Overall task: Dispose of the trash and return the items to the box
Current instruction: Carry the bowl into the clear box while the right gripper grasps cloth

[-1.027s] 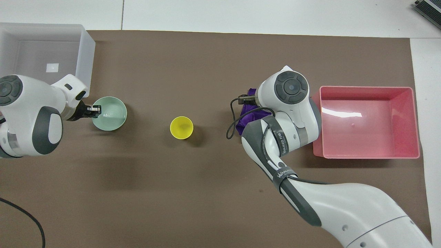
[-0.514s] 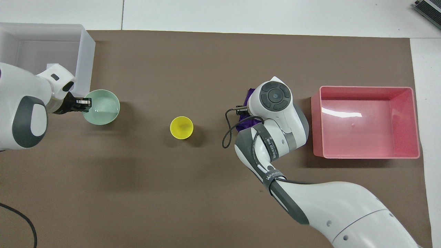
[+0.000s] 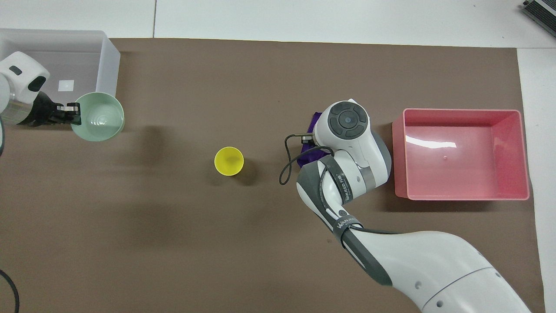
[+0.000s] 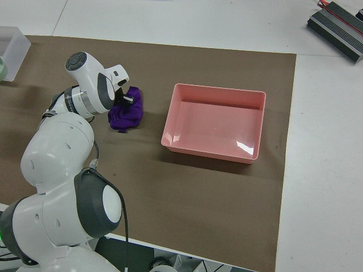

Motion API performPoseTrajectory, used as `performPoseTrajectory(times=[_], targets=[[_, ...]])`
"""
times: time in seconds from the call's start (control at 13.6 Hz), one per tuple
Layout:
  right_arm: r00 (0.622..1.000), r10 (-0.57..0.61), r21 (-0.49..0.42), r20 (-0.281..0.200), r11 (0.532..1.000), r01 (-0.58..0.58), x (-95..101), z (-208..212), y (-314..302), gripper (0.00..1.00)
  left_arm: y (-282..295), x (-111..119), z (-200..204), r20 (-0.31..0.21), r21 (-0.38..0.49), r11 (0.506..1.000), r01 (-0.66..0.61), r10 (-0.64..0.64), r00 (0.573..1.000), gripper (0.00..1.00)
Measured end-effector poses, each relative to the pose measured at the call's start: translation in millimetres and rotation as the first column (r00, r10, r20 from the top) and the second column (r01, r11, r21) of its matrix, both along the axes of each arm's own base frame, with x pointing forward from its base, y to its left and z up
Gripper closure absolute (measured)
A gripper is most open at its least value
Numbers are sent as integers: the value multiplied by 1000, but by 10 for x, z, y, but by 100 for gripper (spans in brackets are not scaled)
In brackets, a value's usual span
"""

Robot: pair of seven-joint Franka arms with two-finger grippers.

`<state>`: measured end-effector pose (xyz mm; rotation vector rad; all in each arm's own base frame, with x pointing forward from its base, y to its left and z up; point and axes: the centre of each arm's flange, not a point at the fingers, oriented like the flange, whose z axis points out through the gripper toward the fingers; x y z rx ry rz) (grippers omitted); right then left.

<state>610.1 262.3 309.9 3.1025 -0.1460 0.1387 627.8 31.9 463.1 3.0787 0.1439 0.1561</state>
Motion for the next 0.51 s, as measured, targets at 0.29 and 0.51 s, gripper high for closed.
performPoseTrajectory(times=[0.29,0.51], targets=[[999,-44,9,3,999,44,-65,586,-36,97,292,176,116,28,-16,999,-48,48,998,97],[995,-101,8,-14,995,101,-185,1147,-80,97,542,386,167,53,-21,997,-80,81,995,97]])
